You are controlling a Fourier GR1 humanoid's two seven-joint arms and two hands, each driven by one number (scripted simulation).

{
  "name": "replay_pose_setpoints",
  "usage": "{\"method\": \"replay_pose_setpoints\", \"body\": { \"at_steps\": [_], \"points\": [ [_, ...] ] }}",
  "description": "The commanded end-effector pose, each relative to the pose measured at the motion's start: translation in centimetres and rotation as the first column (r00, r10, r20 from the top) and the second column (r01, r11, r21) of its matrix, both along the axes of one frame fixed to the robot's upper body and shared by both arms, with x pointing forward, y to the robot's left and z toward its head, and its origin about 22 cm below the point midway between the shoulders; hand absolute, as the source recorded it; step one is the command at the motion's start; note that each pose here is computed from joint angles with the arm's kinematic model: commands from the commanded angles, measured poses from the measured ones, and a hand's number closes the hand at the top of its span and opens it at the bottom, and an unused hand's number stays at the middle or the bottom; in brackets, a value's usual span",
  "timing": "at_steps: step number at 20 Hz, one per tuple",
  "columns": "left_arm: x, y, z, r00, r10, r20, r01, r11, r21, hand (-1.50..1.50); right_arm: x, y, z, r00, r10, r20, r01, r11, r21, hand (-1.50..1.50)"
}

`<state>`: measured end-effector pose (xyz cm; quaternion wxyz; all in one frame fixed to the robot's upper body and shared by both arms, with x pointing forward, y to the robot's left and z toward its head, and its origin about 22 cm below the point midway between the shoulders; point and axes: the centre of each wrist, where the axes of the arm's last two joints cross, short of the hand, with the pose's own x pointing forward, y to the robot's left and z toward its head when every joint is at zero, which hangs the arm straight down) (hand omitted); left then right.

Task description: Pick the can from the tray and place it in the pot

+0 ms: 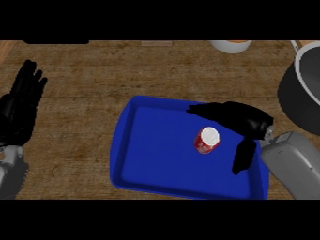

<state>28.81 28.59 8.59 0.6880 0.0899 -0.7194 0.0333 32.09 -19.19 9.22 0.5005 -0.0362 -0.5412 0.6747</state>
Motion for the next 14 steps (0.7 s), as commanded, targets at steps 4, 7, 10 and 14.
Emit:
{"method": "replay_pose_setpoints", "body": {
  "at_steps": [4,7,10,14],
  "points": [
    [-2.1,1.5,1.1,1.000,-0.015,0.005,0.015,1.000,0.021,0.00,0.3,1.8,-2.7,0.999,-0.040,0.030,0.041,0.998,-0.056,-1.50],
    [-1.3,0.4,-0.1,1.000,-0.011,0.011,0.011,1.000,0.006,0.00,0.0,-1.2,-3.7,0.999,-0.034,0.019,0.034,0.999,-0.029,-1.50],
    [-1.3,-0.6,0.8,1.000,-0.010,-0.012,0.010,1.000,-0.003,0.00,-0.4,2.2,-3.8,0.999,-0.030,0.021,0.031,0.999,-0.031,-1.50],
    [-0.5,0.1,-0.7,1.000,-0.012,0.006,0.012,1.000,-0.008,0.00,0.7,2.5,-4.7,0.999,-0.034,0.035,0.037,0.997,-0.069,-1.50]
  ]
}}
